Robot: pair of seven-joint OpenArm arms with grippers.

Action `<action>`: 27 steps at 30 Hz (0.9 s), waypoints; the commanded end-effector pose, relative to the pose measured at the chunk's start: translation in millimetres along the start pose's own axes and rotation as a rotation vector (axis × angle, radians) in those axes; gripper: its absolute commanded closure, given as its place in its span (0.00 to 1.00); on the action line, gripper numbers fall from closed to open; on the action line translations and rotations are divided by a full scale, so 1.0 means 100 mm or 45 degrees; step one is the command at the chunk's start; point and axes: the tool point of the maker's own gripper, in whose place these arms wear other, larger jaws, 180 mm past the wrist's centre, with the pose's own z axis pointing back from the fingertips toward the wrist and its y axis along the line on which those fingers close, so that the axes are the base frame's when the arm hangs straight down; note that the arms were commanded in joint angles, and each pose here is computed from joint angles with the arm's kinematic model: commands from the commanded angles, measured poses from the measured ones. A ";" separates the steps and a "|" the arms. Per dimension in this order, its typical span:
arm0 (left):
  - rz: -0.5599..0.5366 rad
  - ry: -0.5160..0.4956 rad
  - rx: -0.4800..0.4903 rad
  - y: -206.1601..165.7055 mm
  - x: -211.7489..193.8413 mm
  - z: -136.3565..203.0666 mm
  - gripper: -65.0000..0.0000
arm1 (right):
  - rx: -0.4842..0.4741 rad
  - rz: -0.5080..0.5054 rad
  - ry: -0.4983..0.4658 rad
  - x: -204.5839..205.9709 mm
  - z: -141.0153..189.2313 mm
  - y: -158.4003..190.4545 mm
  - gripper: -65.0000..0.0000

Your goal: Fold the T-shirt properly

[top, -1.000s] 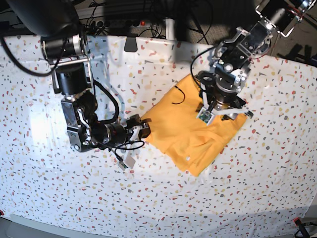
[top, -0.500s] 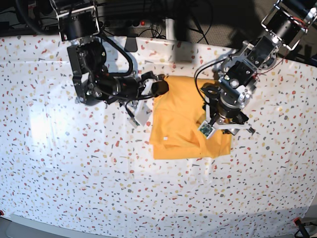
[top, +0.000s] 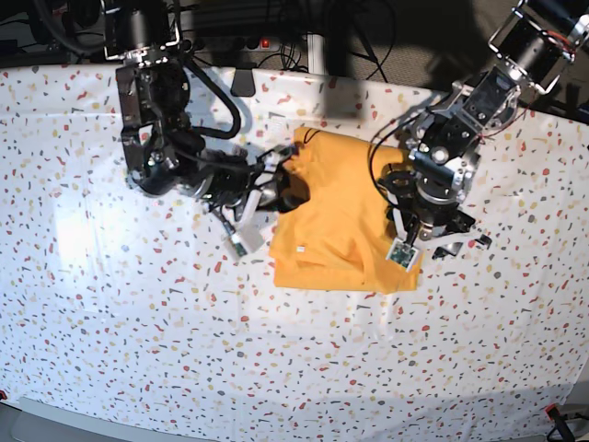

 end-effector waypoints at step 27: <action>0.530 0.201 0.022 0.90 -1.06 1.67 0.58 | -0.244 -0.294 0.100 -0.91 1.81 0.57 0.82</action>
